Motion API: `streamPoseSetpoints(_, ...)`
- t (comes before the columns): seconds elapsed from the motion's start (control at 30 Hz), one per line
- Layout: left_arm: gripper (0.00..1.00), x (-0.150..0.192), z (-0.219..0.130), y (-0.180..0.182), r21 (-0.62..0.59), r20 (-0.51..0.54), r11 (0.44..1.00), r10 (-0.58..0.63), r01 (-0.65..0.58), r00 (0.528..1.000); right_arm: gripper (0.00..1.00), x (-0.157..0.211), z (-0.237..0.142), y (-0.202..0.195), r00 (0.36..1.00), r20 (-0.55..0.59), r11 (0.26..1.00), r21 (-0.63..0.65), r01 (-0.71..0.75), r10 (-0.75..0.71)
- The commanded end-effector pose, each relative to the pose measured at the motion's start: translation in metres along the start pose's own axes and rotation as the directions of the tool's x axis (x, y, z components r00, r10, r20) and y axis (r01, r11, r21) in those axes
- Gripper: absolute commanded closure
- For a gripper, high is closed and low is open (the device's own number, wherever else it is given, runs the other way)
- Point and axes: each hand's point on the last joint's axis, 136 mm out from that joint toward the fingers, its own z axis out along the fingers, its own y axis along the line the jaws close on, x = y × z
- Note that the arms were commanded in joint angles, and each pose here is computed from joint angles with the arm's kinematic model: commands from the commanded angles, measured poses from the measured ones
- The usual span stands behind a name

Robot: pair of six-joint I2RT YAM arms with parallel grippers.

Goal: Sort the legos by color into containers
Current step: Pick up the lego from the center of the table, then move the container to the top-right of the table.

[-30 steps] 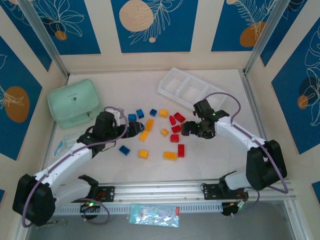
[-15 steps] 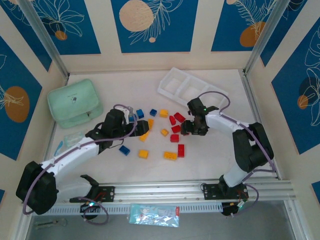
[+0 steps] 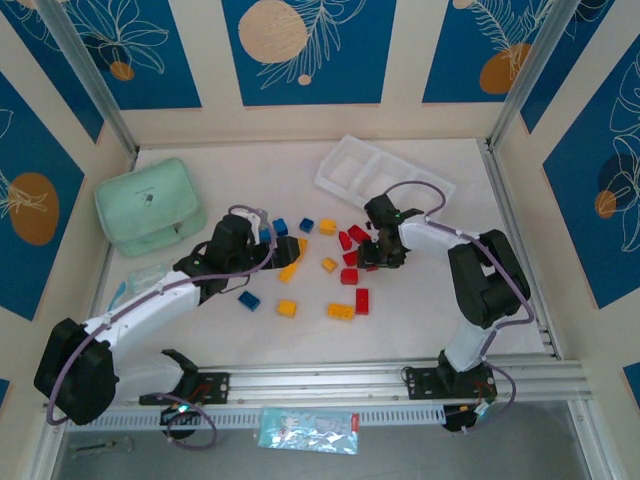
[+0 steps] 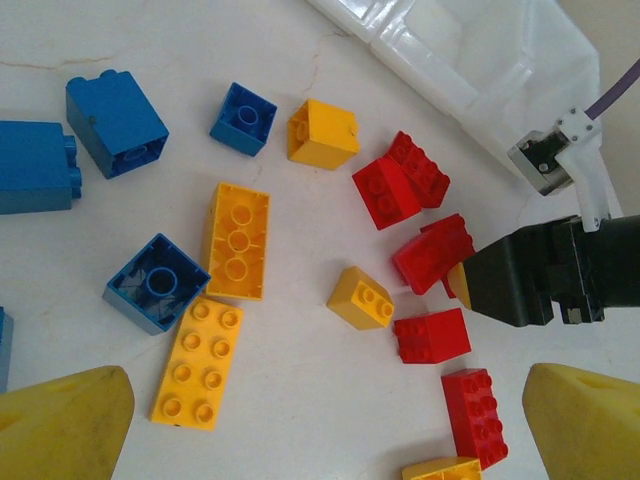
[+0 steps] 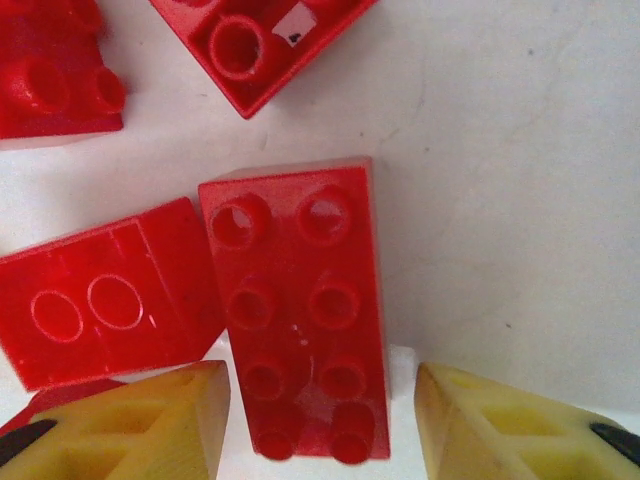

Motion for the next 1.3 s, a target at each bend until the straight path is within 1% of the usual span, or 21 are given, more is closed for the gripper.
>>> streamPoseSetpoints(0.0,0.01,-0.006,-0.003,-0.004,-0.013,0.015,1.0,0.012,-0.012,1.0,0.52,-0.006,0.0,0.005,1.0,0.005,1.0,0.001,0.022,-0.022)
streamPoseSetpoints(0.1,0.01,-0.007,-0.006,-0.004,-0.018,0.018,1.0,0.02,-0.02,1.0,0.6,-0.006,0.0,0.002,1.0,0.008,0.999,0.013,0.03,-0.03)
streamPoseSetpoints(0.27,0.01,-0.012,-0.011,-0.005,-0.024,0.034,0.999,0.034,-0.033,0.999,0.69,-0.004,-0.014,-0.001,0.998,0.027,0.998,0.039,0.048,-0.05)
streamPoseSetpoints(0.4,0.01,-0.02,-0.021,-0.007,-0.038,0.056,0.998,0.06,-0.058,0.997,0.73,-0.005,-0.041,-0.001,0.995,0.076,0.995,0.075,0.065,-0.07)
streamPoseSetpoints(0.53,0.01,-0.034,-0.031,-0.009,-0.065,0.093,0.994,0.09,-0.084,0.992,0.73,-0.017,-0.063,0.005,0.989,0.126,0.996,0.06,0.067,-0.074)
streamPoseSetpoints(0.67,0.01,-0.052,-0.036,-0.012,-0.081,0.13,0.991,0.115,-0.105,0.985,0.75,-0.053,-0.072,0.018,0.978,0.191,0.995,0.057,0.079,-0.089)
streamPoseSetpoints(0.77,0.01,-0.065,-0.037,-0.012,-0.106,0.152,0.987,0.134,-0.118,0.979,0.79,-0.088,-0.075,0.032,0.966,0.241,0.996,0.046,0.083,-0.092)
streamPoseSetpoints(0.87,0.01,-0.075,-0.034,-0.008,-0.121,0.159,0.986,0.132,-0.113,0.978,0.79,-0.124,-0.074,0.042,0.95,0.302,0.996,0.041,0.076,-0.085)
streamPoseSetpoints(1.1,0.01,-0.089,-0.02,0.004,-0.139,0.176,0.987,0.109,-0.084,0.978,0.82,-0.205,-0.071,0.048,0.911,0.405,0.996,0.058,0.064,-0.082)
streamPoseSetpoints(1.2,0.01,-0.093,-0.016,0.012,-0.145,0.189,0.988,0.08,-0.053,0.979,0.82,-0.232,-0.069,0.048,0.891,0.444,0.995,0.074,0.072,-0.098)
streamPoseSetpoints(1.27,0.01,-0.096,-0.016,0.017,-0.15,0.206,0.988,0.075,-0.044,0.976,0.82,-0.246,-0.061,0.046,0.887,0.444,0.991,0.1,0.088,-0.124)
